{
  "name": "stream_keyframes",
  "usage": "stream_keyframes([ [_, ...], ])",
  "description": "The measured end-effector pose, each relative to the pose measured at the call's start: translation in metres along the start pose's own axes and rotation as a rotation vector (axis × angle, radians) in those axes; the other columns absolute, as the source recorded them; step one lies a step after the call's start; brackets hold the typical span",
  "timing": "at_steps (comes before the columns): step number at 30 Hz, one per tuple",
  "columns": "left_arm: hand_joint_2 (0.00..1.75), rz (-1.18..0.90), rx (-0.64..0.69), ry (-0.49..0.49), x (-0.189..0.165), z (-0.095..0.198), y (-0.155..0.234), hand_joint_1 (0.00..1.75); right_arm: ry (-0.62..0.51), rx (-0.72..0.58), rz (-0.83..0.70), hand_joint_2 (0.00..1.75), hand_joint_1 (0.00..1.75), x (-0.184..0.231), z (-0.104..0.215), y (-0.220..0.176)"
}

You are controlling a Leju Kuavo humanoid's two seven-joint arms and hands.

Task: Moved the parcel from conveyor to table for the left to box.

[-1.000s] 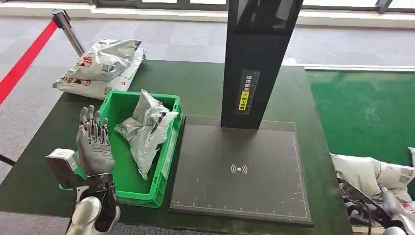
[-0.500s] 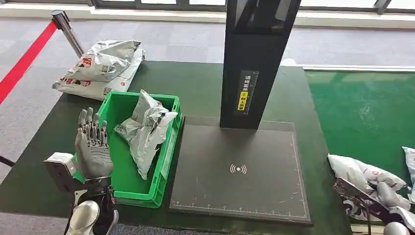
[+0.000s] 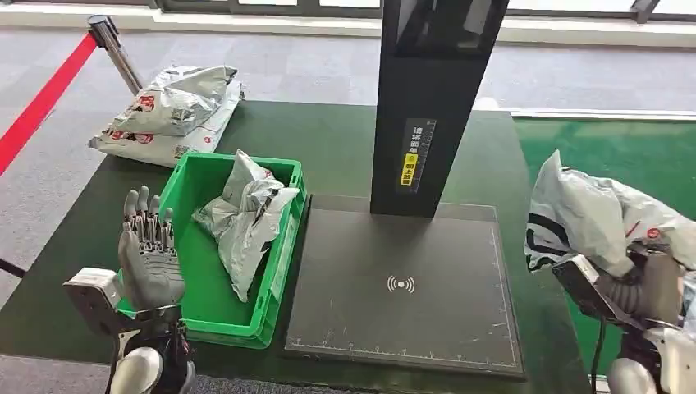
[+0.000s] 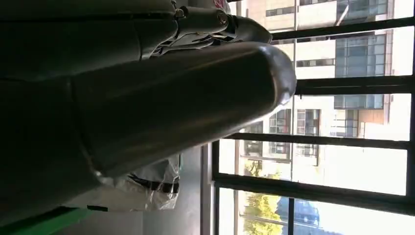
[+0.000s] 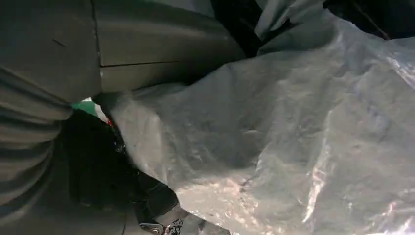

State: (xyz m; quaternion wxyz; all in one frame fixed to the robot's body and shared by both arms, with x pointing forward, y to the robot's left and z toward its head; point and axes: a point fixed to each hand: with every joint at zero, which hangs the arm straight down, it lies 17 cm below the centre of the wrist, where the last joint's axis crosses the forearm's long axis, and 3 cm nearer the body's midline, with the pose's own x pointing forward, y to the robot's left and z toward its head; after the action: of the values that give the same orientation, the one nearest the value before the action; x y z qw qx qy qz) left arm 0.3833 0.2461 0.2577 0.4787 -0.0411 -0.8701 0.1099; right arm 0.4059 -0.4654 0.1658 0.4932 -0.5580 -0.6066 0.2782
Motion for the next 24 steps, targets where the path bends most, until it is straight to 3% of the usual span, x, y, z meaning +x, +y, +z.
stream_keyframes([
  [9,0.0,0.017,0.016,-0.002,-0.004,-0.008,0.002,0.0,-0.117,-0.266,-0.26,1.75,1.75,0.054,0.011,-0.066],
  [24,0.0,0.015,0.015,0.005,-0.008,-0.009,0.002,0.0,-0.125,-0.313,-0.305,1.75,1.75,0.069,0.016,-0.081],
])
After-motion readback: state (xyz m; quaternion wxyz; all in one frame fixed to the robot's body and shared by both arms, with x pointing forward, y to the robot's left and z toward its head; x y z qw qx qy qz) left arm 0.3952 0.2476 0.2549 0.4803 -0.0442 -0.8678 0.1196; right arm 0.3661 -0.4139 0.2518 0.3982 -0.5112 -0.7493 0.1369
